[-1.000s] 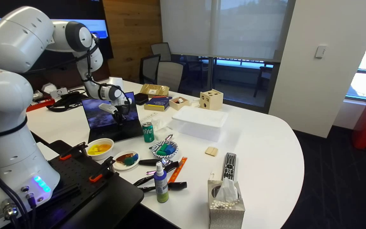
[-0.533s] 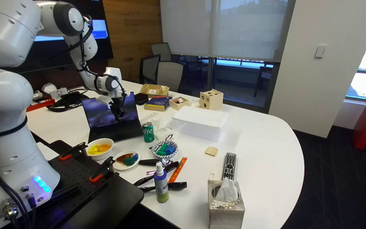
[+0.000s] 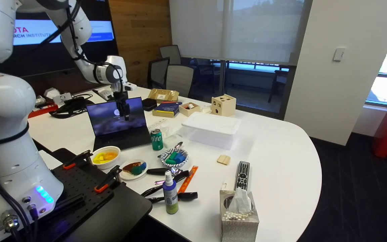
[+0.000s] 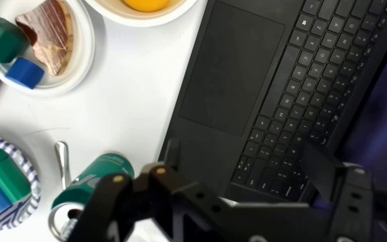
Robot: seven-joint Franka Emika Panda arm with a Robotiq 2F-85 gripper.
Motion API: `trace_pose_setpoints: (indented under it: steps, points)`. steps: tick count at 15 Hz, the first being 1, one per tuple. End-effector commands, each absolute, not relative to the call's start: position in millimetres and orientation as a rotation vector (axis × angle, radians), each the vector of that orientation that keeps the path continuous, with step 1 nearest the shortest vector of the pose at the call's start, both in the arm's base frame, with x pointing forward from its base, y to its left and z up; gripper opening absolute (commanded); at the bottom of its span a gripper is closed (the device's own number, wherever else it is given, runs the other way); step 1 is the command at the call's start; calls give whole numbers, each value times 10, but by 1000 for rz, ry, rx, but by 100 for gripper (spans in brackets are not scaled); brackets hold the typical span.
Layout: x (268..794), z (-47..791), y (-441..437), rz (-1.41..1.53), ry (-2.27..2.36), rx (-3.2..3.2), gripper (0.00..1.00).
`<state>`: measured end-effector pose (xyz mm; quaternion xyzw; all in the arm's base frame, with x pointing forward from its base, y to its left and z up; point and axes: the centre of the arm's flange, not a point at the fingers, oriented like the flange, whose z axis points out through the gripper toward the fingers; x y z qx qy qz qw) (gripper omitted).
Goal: Press a button on the keyboard
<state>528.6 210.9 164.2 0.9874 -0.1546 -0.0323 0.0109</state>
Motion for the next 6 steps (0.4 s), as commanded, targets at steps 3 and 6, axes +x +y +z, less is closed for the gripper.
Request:
trace_pose_setpoints:
  steps: [3, 6]
  points:
    - [4945, 2089, 1929, -84, -583, 3039, 100]
    - [4888, 2152, 1903, -67, -627, 3029, 100]
